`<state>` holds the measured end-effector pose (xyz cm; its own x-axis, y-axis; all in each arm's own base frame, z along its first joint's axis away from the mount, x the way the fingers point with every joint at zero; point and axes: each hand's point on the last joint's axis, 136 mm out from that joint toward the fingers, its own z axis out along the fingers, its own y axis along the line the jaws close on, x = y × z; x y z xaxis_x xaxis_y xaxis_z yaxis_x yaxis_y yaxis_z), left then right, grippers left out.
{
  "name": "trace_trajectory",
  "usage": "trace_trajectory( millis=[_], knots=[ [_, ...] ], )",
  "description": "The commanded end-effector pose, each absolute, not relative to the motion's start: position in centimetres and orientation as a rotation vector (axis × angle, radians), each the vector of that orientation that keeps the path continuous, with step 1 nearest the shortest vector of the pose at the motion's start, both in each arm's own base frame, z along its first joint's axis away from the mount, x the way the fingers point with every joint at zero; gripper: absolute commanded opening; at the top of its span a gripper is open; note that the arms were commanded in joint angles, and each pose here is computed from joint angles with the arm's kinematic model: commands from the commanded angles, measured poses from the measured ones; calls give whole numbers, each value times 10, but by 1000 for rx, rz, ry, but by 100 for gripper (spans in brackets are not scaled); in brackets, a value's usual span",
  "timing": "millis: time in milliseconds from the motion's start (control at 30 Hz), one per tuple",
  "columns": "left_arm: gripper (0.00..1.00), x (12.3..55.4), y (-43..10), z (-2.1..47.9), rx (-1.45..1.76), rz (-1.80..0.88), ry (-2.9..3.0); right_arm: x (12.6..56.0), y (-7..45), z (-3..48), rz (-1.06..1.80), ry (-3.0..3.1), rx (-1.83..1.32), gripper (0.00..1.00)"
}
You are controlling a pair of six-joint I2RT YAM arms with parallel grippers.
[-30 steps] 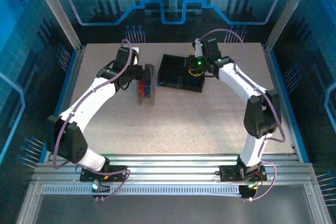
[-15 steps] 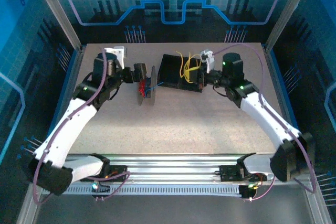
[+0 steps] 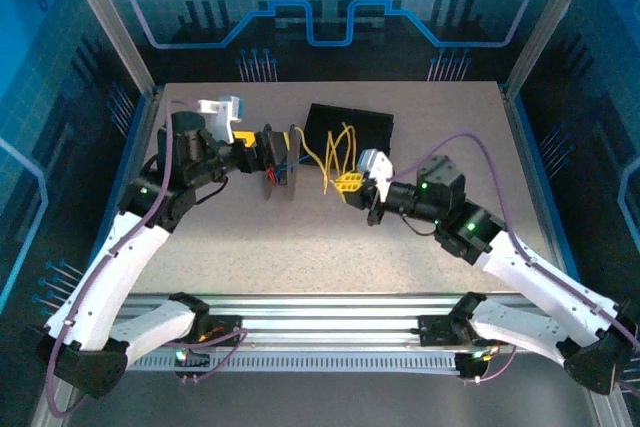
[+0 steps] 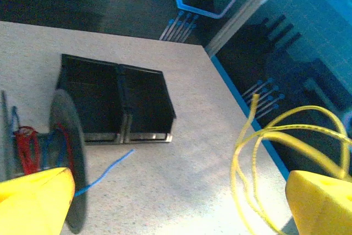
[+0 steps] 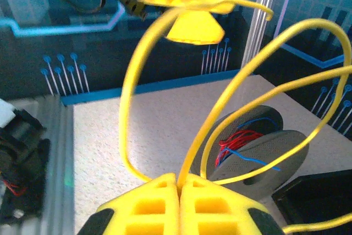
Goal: Wrap the cables
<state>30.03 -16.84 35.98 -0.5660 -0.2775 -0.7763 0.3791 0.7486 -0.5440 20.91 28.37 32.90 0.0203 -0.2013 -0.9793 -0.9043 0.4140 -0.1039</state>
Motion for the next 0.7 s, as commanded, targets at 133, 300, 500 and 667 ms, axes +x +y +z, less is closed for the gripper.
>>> trace_trajectory(
  millis=[133,300,500,667],
  knots=[
    [99,289,-178,355,26,-994,2026,231,294,298,241,1410,-1095,0],
    [99,296,-167,338,-51,-919,2065,233,312,288,156,1379,-1111,0],
    [99,314,-138,315,-185,-740,2118,244,327,270,64,1367,-1082,0],
    [99,340,-112,286,-302,-612,2218,259,342,249,-77,1346,-1111,0]
  ],
)
